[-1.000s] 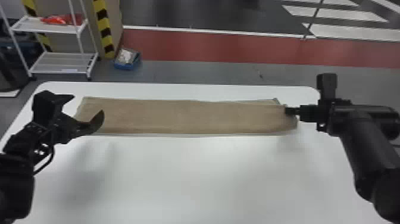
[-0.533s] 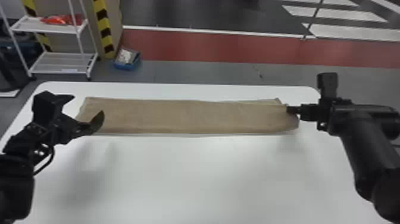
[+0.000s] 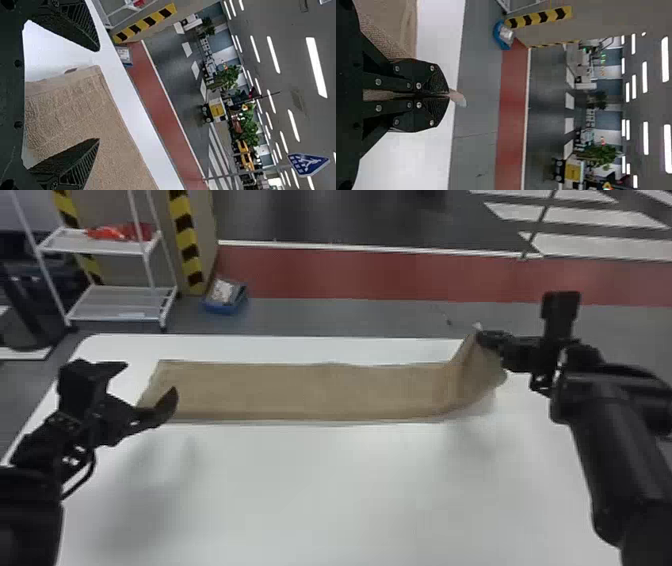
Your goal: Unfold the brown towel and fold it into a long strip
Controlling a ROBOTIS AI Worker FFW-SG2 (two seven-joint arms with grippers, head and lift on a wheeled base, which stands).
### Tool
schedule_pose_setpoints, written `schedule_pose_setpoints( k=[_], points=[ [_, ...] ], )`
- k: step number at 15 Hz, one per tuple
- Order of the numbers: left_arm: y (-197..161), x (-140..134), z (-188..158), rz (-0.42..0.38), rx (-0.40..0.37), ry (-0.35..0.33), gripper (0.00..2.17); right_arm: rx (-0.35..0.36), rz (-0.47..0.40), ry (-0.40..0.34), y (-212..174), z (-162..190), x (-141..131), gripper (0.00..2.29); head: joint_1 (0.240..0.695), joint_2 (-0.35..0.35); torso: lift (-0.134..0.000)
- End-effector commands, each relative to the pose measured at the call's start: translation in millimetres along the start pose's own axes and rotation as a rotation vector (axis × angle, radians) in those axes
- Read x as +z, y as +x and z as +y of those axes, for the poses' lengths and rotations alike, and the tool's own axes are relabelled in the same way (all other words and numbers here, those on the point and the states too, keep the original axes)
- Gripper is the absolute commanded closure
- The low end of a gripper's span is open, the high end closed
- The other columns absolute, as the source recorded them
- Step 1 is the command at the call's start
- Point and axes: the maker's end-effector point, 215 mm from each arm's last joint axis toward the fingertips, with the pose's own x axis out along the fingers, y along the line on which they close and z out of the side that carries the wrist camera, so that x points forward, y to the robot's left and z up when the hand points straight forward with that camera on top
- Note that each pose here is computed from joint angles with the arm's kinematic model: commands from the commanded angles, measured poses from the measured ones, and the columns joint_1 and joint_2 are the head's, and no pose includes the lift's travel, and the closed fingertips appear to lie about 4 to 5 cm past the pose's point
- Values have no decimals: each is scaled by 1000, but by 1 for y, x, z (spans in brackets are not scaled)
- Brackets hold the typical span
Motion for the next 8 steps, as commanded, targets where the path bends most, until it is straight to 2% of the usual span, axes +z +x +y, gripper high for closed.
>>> schedule_pose_setpoints(
  k=[1, 2, 5, 8],
  points=[
    [0, 2, 0, -6, -1, 4, 70, -28, 50, -80, 5, -6, -4, 1079, 659, -76, -123],
    [3, 3, -2, -7, -5, 3, 70, -38, 67, -90, 3, -11, -16, 1079, 648, -69, -123],
    [9, 7, -6, -11, -12, 3, 70, -137, 234, -148, -4, -41, -61, 1062, 659, -86, -123],
    [10, 7, -11, -10, -22, 6, 70, -156, 312, -139, -10, -47, -82, 940, 682, -114, -123]
  ],
)
